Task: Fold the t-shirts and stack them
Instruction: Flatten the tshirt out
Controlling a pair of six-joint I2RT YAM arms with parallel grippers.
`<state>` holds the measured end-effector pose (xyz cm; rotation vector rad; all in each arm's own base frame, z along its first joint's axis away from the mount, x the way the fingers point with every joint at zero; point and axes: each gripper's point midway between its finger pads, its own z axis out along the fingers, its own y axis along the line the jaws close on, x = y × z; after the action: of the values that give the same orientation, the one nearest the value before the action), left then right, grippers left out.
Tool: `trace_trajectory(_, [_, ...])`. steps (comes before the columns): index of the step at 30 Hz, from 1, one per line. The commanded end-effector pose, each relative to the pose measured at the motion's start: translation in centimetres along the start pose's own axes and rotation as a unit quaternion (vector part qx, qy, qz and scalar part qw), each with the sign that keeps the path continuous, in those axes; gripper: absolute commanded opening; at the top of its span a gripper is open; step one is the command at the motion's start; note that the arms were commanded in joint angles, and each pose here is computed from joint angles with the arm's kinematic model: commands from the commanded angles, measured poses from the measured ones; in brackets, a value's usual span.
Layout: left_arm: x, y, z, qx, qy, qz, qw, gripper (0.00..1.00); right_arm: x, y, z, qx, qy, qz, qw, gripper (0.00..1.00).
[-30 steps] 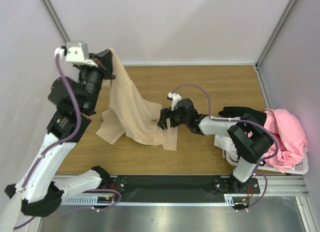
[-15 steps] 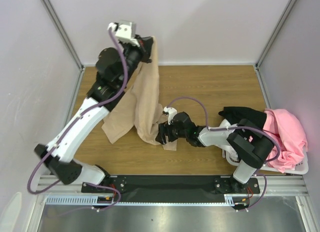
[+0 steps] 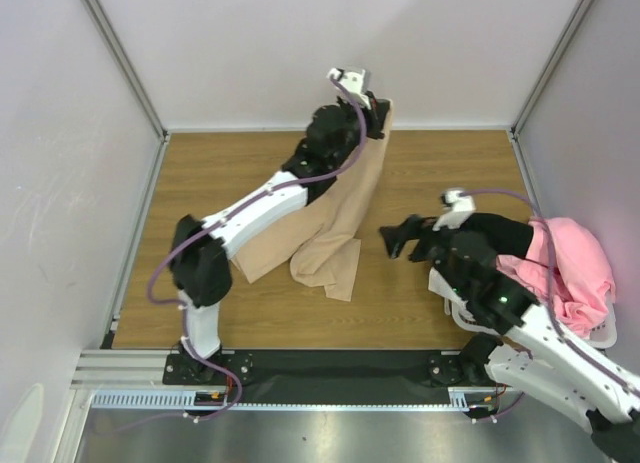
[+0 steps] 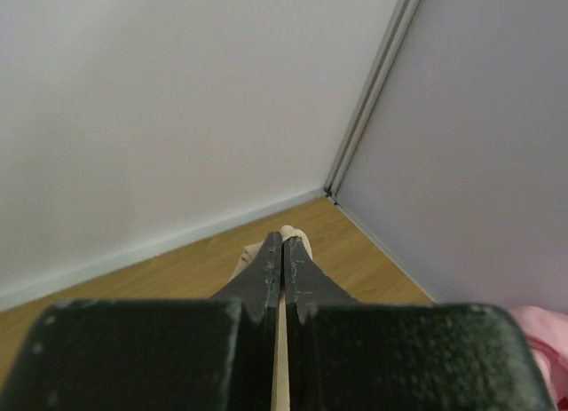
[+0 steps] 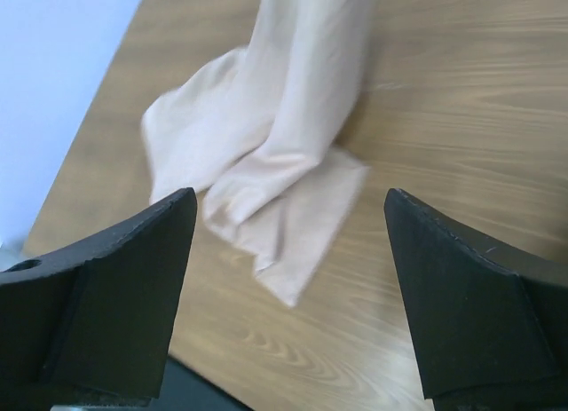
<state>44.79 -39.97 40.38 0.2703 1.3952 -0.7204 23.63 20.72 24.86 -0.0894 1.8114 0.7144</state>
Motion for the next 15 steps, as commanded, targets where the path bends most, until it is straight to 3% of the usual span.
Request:
trace_trajectory(1, [-0.3, -2.7, 2.7, 0.025, -0.050, -0.057, 0.997, 0.00, -1.2, -6.5, -3.1, 0.152, -0.010, 0.005, 0.988, 0.92])
trace_trajectory(2, [3.8, -2.5, 4.1, 0.020, -0.019, -0.057, 0.998, 0.01, -2.0, -7.4, -3.8, 0.174, -0.026, 0.009, 0.984, 0.94])
trace_trajectory(3, [4.0, -3.2, 4.8, 0.023, -0.013, -0.059, 0.998, 0.02, -2.4, -8.0, -4.2, 0.187, -0.031, 0.015, 0.982, 0.94])
trace_trajectory(5, [7.4, -4.0, 6.5, 0.027, 0.009, -0.063, 0.998, 0.22, -2.8, -9.4, -4.6, 0.217, -0.028, 0.019, 0.976, 0.95])
trace_trajectory(6, [8.3, -4.1, 7.0, 0.026, 0.017, -0.062, 0.998, 0.33, -2.9, -9.8, -4.7, 0.224, -0.025, 0.022, 0.974, 0.95])
trace_trajectory(7, [10.6, -4.1, 7.2, 0.020, 0.049, -0.056, 0.997, 0.66, -3.0, -10.1, -4.7, 0.228, -0.022, 0.025, 0.973, 0.96])
trace_trajectory(8, [11.2, -4.0, 7.5, 0.017, 0.062, -0.054, 0.996, 0.83, -2.9, -10.5, -4.5, 0.232, -0.016, 0.031, 0.972, 0.96])
trace_trajectory(10, [10.9, -3.7, 7.9, 0.006, 0.084, -0.033, 0.996, 0.99, -2.8, -10.9, -4.1, 0.238, -0.006, 0.038, 0.971, 0.96])
trace_trajectory(14, [5.9, -0.5, 5.2, -0.055, 0.096, 0.017, 0.994, 1.00, -3.0, -10.7, -2.8, 0.221, 0.016, 0.052, 0.974, 0.97])
trace_trajectory(15, [6.8, 0.9, 4.1, -0.074, 0.120, 0.017, 0.990, 1.00, -3.9, -10.3, -2.5, 0.216, 0.011, 0.052, 0.975, 0.97])
